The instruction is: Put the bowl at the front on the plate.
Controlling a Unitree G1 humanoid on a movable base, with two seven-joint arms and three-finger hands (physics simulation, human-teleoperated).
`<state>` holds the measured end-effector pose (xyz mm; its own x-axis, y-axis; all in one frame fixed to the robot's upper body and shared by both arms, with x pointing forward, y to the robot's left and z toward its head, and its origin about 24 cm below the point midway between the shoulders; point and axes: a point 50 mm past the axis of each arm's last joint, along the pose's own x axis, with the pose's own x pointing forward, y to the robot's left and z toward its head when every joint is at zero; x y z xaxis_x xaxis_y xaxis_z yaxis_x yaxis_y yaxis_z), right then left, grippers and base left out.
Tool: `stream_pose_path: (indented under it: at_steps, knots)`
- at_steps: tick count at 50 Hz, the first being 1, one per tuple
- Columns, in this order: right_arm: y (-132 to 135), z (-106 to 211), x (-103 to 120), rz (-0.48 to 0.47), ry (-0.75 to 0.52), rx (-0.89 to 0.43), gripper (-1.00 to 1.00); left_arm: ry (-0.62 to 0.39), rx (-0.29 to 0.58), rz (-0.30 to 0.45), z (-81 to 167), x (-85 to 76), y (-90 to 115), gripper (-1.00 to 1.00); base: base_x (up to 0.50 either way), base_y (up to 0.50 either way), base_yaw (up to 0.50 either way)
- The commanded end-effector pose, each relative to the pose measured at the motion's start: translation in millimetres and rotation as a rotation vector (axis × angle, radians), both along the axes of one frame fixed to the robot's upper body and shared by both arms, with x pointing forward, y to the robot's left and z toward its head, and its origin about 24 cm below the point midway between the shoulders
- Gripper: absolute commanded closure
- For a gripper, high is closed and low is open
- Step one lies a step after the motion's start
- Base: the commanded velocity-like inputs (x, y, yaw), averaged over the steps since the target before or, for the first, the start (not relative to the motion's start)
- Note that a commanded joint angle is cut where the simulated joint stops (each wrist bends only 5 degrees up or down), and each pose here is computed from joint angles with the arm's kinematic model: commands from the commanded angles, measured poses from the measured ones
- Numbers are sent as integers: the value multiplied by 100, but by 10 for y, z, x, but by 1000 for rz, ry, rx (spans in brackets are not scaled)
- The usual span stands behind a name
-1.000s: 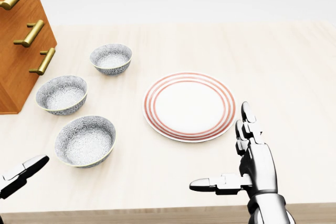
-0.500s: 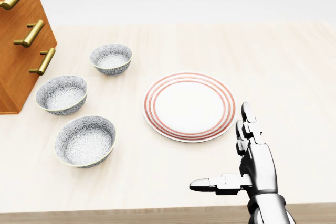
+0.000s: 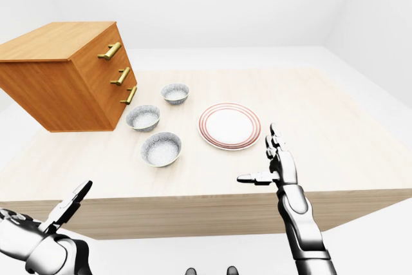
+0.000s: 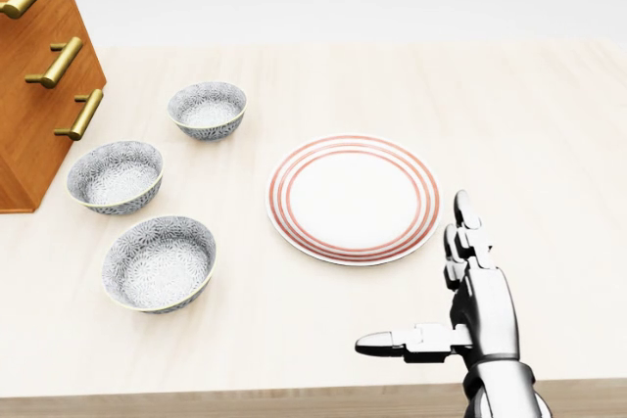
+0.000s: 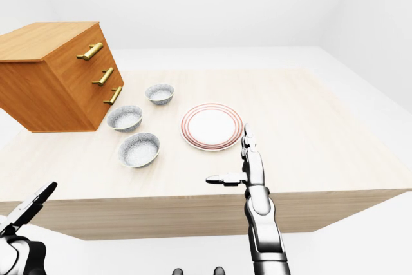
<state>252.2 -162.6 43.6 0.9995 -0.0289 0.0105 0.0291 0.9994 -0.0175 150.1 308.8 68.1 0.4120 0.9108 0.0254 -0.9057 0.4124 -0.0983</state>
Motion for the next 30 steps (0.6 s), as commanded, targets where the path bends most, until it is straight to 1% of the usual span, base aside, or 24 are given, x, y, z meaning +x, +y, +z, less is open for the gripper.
stream_pose_path:
  at_steps: [1,30]
  knots:
    - [-9,-79,33,-28,69,-37,-100,-1,0,7,8,-40,-3,-100,0,0,0]
    - [-8,-81,34,-27,70,-37,-100,-2,1,12,9,-43,-2,-100,0,0,0]
